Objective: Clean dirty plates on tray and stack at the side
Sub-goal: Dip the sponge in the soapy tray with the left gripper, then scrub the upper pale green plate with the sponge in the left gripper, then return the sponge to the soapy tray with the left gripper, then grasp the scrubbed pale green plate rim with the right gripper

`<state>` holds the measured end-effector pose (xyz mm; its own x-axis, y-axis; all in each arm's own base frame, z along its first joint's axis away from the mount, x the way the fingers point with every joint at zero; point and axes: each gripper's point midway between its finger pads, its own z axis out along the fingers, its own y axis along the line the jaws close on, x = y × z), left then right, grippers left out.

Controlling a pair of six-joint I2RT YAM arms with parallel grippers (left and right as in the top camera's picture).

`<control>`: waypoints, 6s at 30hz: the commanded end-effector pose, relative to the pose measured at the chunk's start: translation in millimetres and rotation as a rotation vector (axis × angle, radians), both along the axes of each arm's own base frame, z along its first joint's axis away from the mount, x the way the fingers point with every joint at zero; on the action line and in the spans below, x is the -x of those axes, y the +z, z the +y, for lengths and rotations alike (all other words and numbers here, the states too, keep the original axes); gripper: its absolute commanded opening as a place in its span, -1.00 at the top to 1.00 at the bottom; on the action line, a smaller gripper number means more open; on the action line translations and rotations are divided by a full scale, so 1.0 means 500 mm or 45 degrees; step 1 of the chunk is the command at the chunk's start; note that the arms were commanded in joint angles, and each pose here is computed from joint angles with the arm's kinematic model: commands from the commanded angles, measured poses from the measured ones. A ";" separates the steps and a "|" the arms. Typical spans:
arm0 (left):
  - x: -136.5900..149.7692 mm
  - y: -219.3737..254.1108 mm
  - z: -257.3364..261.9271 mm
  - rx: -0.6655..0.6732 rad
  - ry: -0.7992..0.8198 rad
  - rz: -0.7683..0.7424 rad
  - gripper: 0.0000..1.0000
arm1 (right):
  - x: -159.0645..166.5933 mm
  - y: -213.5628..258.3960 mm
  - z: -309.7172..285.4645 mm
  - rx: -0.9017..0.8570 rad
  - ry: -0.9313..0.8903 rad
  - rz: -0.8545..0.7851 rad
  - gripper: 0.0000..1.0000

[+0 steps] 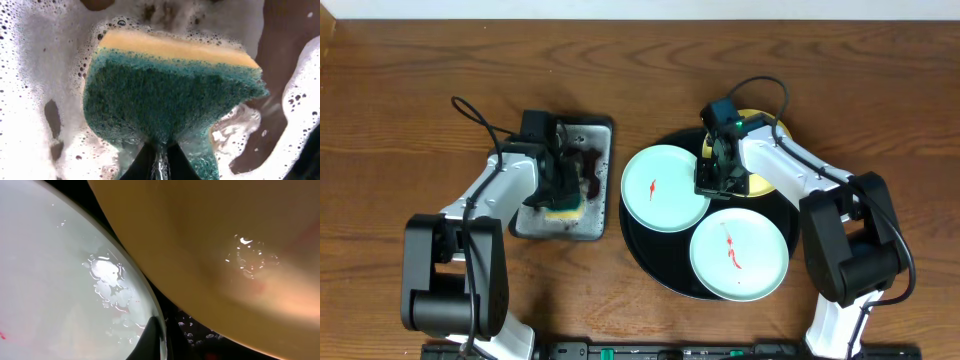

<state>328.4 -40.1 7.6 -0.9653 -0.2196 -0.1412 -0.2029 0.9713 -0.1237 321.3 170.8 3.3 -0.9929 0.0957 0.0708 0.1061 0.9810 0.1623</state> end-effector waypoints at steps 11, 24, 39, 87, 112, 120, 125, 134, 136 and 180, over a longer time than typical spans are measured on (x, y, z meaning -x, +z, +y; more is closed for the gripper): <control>0.006 0.027 0.007 -0.030 -0.001 0.022 -0.28 | 0.027 -0.035 -0.062 0.192 0.052 0.051 0.97; 0.018 -0.003 0.007 -0.034 -0.002 0.095 0.85 | 0.016 -0.032 -0.116 0.391 -0.026 0.004 0.98; 0.005 0.147 -0.100 0.298 -0.100 -0.038 0.86 | -0.009 -0.036 -0.037 0.117 0.265 -0.070 0.98; -0.030 0.010 -0.265 -0.370 -0.332 -0.106 0.85 | 0.020 -0.035 -0.049 0.168 -0.153 0.055 0.98; 0.013 -0.046 -0.427 0.240 -0.243 0.088 0.85 | 0.023 -0.035 -0.051 0.171 -0.152 0.063 0.98; -0.032 -0.004 -0.218 -0.450 -0.156 -0.055 0.85 | 0.023 -0.035 -0.051 0.170 -0.127 0.061 0.98; -0.066 0.058 -0.206 -0.528 -0.199 -0.170 0.86 | 0.023 -0.035 -0.051 0.165 -0.056 0.054 0.98; -0.060 0.225 -0.297 -0.117 -0.265 -0.320 0.85 | 0.004 -0.036 -0.043 0.140 0.008 -0.003 0.98; -0.050 0.265 -0.295 -0.066 -0.260 -0.353 0.85 | -0.009 -0.036 -0.037 0.123 0.073 -0.045 0.98; 0.014 0.179 0.005 -0.059 0.042 -0.054 -0.64 | 0.048 0.460 0.023 0.974 0.632 -1.206 0.98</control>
